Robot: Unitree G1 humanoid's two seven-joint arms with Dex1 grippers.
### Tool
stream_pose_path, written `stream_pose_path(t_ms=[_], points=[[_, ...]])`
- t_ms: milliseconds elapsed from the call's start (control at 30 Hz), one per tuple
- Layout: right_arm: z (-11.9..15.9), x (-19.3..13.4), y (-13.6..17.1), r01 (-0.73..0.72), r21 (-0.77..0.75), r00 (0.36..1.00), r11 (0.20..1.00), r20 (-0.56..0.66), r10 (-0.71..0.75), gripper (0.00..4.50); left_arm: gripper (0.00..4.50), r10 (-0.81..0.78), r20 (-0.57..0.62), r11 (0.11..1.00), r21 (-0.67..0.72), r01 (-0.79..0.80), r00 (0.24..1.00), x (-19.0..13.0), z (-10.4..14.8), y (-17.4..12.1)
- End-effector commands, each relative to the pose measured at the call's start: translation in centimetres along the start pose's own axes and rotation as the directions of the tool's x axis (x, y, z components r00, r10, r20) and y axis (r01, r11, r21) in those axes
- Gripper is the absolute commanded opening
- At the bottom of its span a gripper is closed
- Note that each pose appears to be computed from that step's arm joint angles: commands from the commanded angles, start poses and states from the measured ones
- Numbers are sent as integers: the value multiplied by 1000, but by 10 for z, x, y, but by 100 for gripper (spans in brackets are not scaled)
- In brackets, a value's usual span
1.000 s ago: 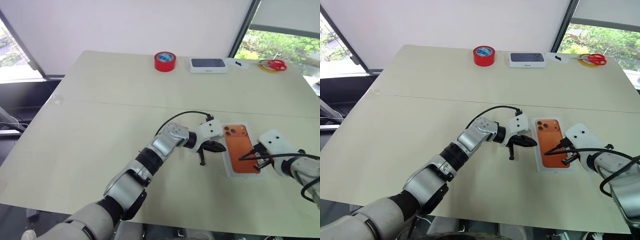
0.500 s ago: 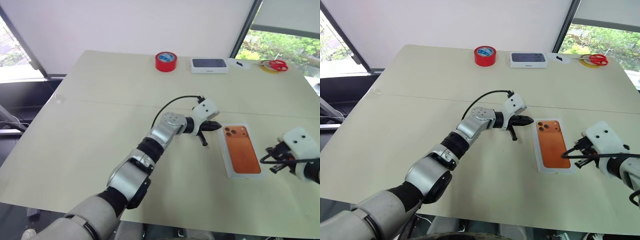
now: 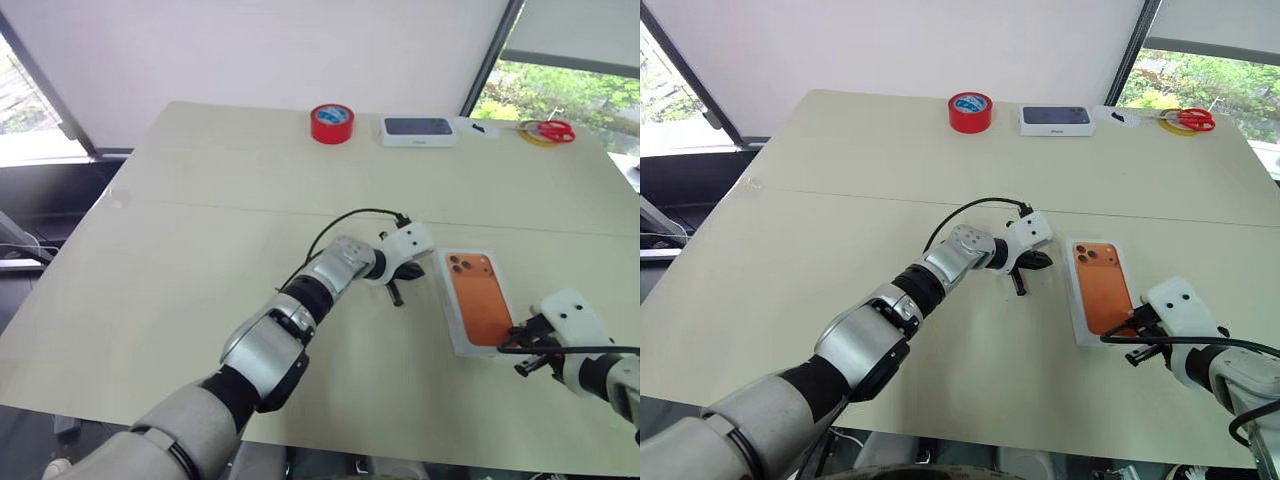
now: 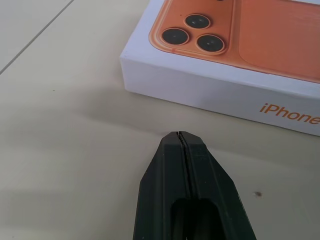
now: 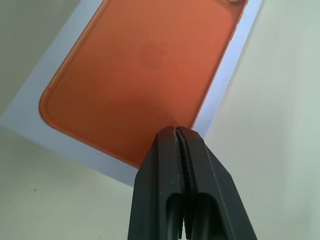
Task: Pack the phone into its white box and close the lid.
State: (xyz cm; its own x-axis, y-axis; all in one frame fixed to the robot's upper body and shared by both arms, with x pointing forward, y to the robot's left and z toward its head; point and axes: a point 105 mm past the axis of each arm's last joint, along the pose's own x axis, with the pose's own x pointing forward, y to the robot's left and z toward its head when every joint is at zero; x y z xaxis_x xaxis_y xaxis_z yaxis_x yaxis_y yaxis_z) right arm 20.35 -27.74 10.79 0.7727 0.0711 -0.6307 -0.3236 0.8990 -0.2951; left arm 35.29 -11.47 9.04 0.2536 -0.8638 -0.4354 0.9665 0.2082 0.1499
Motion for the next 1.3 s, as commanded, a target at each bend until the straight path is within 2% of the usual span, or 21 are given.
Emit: stream_pose_path(t_ms=[33, 133, 267, 400, 500, 700, 800, 1033, 1300], points=[[-8, 3, 0, 6, 17, 999, 1000, -32, -5, 8, 0, -76, 101, 997, 15, 75, 992, 21, 37, -31], [3, 2, -5, 34, -8, 999, 999, 16, -34, 8, 0, -27, 138, 1000, 2, 27, 990, 14, 41, -19], [43, -8, -19, 125, -51, 970, 991, 215, -111, 8, 0, 61, 270, 998, 16, -68, 961, -14, 55, 12], [72, -11, -16, 156, -70, 926, 985, 358, -121, 8, 0, 164, 383, 986, -65, -151, 909, -66, 53, 49], [87, -5, -6, 98, -42, 902, 994, 426, -71, 8, 0, 287, 399, 958, -111, -266, 871, -119, 33, 79], [94, 6, 2, 38, 19, 870, 999, 490, -42, 8, 0, 490, 317, 872, -204, -446, 812, -211, -19, 109], [94, 11, 5, 6, 32, 865, 999, 502, -21, 8, 0, 551, 263, 832, -243, -499, 792, -241, -42, 113], [100, 19, 7, -28, 42, 856, 999, 517, 3, 8, 0, 678, 173, 728, -291, -620, 715, -284, -73, 124], [102, 29, 12, -52, 19, 855, 998, 517, 35, 8, 0, 726, 128, 677, -309, -668, 676, -299, -87, 121]])
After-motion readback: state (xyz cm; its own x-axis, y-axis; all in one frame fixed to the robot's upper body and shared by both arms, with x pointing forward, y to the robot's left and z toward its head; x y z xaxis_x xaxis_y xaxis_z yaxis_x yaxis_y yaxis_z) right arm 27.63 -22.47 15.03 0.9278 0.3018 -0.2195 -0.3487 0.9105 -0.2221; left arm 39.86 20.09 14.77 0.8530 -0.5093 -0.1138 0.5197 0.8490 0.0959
